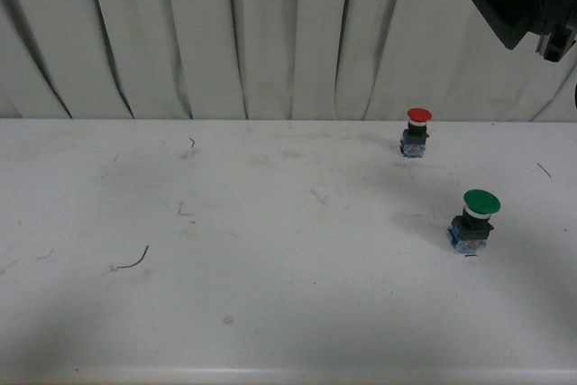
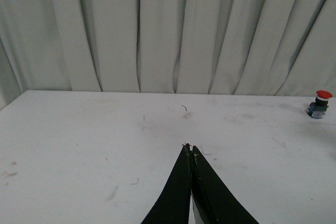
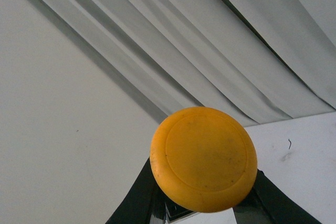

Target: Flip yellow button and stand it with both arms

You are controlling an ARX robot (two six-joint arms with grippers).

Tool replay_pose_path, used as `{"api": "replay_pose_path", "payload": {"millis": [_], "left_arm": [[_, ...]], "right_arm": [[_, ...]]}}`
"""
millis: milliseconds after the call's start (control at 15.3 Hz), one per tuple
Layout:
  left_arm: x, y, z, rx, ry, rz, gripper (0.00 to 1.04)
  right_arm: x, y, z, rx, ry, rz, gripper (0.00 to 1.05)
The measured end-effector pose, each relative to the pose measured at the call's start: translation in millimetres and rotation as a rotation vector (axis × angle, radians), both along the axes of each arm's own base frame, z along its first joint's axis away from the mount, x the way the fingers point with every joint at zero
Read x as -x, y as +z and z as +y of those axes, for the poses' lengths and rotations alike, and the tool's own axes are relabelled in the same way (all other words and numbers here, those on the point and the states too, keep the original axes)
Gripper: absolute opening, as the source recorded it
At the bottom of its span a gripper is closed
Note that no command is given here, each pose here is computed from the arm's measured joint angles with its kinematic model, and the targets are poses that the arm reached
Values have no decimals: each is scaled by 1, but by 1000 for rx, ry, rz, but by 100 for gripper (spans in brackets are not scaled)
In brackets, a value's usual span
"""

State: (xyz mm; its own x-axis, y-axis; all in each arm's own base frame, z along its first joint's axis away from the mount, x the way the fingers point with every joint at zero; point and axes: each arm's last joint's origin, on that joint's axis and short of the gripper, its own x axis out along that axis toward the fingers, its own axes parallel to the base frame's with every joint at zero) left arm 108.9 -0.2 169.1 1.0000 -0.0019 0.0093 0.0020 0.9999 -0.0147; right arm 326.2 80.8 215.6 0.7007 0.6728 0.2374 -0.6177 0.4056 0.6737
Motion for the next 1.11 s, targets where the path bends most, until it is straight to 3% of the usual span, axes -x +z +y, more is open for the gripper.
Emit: {"api": "replay_pose_path", "payload": {"millis": [131, 457, 653, 783, 914, 979, 1045, 1110], "left_arm": [[7, -5, 0, 0, 0, 47, 2], [11, -3, 0, 0, 1, 13, 6], [11, -3, 0, 0, 1, 12, 42], [11, -3, 0, 0, 1, 12, 66], [11, -3, 0, 0, 1, 12, 93], [11, -3, 0, -1, 1, 12, 100], [11, -3, 0, -1, 1, 12, 98], [11, -3, 0, -1, 1, 12, 98]], "right_arm": [[0, 1, -1, 6, -7, -8, 29], [-1, 1, -2, 23, -28, -28, 29], [-18, 5, -1, 167, -188, -22, 29], [-37, 1, -8, 350, -327, -4, 29], [-60, -1, -22, 627, -496, -12, 29], [-68, -1, -29, 747, -563, -40, 29], [-79, -2, -35, 883, -630, -61, 29], [-83, -5, -38, 921, -653, -63, 29]]}}
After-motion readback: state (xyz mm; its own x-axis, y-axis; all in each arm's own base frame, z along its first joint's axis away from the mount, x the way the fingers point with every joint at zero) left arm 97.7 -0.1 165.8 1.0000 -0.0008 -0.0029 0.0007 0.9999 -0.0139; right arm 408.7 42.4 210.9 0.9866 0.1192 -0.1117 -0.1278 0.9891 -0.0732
